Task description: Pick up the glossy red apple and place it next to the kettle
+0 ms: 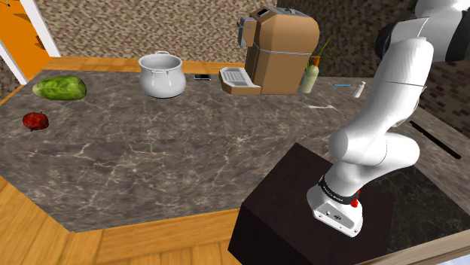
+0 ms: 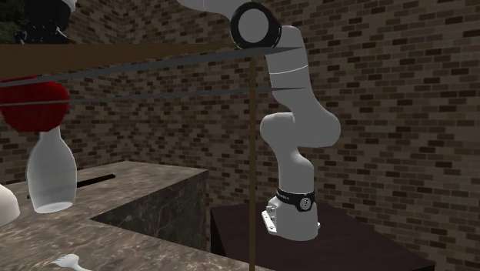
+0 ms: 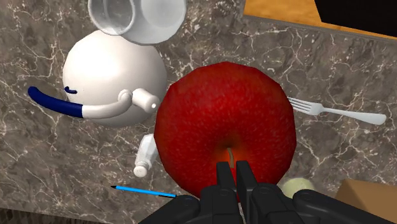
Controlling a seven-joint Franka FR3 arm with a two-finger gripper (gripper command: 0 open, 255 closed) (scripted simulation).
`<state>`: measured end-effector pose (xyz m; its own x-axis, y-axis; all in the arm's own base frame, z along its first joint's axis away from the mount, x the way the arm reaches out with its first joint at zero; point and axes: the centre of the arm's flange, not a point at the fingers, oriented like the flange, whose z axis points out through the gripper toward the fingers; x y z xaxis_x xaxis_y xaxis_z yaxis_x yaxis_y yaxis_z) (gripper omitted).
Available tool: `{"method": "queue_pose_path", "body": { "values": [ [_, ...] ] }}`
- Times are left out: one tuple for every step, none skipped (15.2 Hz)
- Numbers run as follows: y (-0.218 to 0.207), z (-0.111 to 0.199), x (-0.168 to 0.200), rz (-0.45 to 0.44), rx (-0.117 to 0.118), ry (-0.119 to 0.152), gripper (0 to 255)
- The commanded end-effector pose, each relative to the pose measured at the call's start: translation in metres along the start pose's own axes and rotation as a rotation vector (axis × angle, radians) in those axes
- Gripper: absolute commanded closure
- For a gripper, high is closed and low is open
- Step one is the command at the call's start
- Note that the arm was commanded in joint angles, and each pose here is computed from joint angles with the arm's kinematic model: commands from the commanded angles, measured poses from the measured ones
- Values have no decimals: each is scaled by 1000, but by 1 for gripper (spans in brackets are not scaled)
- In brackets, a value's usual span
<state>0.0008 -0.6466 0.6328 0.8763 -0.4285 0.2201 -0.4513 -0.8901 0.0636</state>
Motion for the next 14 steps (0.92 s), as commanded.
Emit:
{"method": "queue_pose_path", "body": {
  "values": [
    [-1,11,-2,-1,0,0,255],
    [-1,16,-3,-1,0,0,255],
    [-2,21,-4,-1,0,0,255],
    [-2,26,-6,-1,0,0,255],
    [-2,32,-7,-1,0,0,255],
    [-3,37,-8,-1,0,0,255],
    [-3,42,-9,-1,0,0,255],
    [-3,47,-10,-1,0,0,255],
    [-4,52,-11,-1,0,0,255],
    [-4,57,-13,-1,0,0,255],
    [-4,62,-14,-1,0,0,255],
    [-5,68,-15,-1,0,0,255],
    [-5,73,-16,-1,0,0,255],
    [-5,78,-17,-1,0,0,255]
  ]
}}
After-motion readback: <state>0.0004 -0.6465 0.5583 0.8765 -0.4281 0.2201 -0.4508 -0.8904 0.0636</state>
